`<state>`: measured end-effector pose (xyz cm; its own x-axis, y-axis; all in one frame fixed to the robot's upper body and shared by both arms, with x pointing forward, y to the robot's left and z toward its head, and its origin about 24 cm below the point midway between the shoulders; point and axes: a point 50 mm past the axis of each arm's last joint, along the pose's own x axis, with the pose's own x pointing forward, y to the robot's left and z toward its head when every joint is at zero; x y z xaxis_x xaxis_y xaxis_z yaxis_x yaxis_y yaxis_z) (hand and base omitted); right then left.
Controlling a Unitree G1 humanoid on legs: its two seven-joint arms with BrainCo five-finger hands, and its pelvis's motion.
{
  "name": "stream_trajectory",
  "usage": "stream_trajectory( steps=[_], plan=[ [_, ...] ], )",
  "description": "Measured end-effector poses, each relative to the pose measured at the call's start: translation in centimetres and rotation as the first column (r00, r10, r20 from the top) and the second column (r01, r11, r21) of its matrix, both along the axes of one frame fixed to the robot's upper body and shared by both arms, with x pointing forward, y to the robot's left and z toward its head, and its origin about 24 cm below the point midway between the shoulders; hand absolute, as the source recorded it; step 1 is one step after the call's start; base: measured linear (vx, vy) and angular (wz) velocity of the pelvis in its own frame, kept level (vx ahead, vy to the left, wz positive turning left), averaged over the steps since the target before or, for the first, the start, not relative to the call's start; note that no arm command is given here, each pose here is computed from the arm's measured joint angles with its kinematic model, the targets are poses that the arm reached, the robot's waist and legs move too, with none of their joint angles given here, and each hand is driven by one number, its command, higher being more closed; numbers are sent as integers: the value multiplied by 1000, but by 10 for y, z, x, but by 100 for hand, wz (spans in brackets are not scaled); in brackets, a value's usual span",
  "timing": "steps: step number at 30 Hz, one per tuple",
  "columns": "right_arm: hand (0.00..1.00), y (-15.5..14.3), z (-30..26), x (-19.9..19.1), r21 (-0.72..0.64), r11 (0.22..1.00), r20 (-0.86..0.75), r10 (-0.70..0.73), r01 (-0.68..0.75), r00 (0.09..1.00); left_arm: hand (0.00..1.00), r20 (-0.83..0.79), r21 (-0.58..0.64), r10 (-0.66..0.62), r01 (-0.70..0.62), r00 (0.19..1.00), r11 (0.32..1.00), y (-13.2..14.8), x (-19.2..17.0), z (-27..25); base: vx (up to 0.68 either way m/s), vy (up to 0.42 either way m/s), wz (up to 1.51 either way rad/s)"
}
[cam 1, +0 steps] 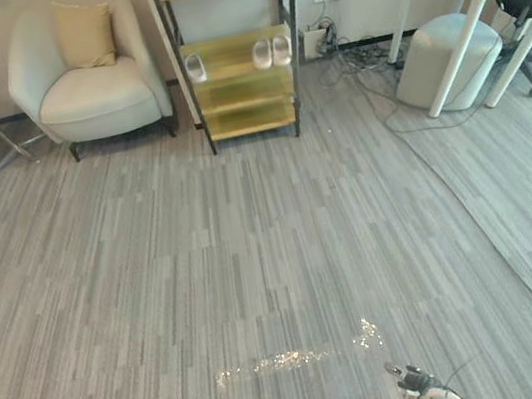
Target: Organize the slippers on the shoe rack
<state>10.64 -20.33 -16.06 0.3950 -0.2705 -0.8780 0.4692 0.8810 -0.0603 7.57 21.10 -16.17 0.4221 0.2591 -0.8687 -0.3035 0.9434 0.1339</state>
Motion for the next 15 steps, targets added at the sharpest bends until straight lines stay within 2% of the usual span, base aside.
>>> stream_trajectory(
  steps=[15],
  plan=[
    [0,1,0,-1,-6,1000,-13,25,-25,1000,0,-1,1,-7,7,1000,1000,0,0,0,-5,-3,0]
  ],
)
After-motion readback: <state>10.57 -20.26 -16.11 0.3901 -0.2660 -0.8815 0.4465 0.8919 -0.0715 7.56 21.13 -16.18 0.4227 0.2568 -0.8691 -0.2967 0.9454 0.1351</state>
